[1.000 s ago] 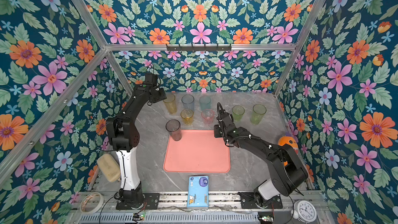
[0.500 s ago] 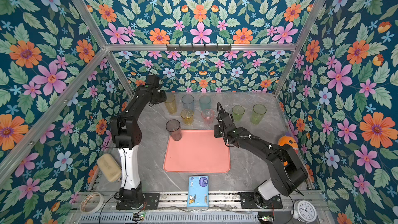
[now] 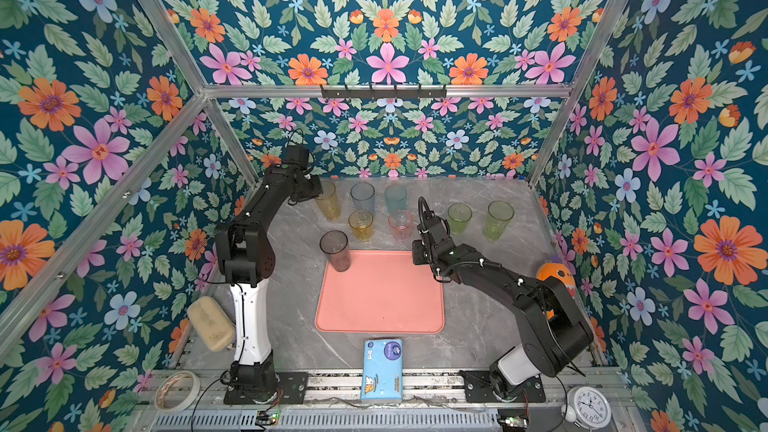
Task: Place the glasses into the tray
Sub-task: 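Lower the left gripper over the yellow cup and close on it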
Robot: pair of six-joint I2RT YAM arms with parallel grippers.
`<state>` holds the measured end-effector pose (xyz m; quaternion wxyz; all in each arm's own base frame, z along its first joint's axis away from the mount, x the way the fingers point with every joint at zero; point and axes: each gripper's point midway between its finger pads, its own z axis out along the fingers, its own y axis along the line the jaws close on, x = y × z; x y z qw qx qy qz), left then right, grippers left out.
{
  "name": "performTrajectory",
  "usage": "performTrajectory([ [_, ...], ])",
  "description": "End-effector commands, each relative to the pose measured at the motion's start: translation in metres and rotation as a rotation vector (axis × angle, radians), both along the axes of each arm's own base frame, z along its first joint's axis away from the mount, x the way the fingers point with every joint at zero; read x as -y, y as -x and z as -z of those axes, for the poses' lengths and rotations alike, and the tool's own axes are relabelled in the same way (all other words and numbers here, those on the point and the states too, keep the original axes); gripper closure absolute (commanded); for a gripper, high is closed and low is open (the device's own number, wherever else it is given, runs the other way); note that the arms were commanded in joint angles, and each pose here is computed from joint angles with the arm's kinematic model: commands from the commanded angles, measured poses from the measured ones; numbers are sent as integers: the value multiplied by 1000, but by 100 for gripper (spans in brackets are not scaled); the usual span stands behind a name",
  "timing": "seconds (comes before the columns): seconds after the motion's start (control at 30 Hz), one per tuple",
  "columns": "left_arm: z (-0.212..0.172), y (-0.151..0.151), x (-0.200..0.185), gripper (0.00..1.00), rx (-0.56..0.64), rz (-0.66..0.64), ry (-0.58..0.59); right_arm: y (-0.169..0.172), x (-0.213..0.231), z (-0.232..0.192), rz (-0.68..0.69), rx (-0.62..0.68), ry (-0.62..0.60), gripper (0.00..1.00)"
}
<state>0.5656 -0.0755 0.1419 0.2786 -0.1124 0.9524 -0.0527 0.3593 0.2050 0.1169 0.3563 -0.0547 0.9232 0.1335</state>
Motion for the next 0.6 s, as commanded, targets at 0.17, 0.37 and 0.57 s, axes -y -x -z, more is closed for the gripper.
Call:
performTrajectory([
  [0.17,2,5,-5,91,-23,10,-33,0,0,0,8,-10,-1,58],
  [0.37,0,9,-6,97,-31,21,-47,0,0,1,7,-14,0,58],
  [0.57,-5,19,-8,100,-56,33,-63,0,-1,2,7,-18,4,58],
])
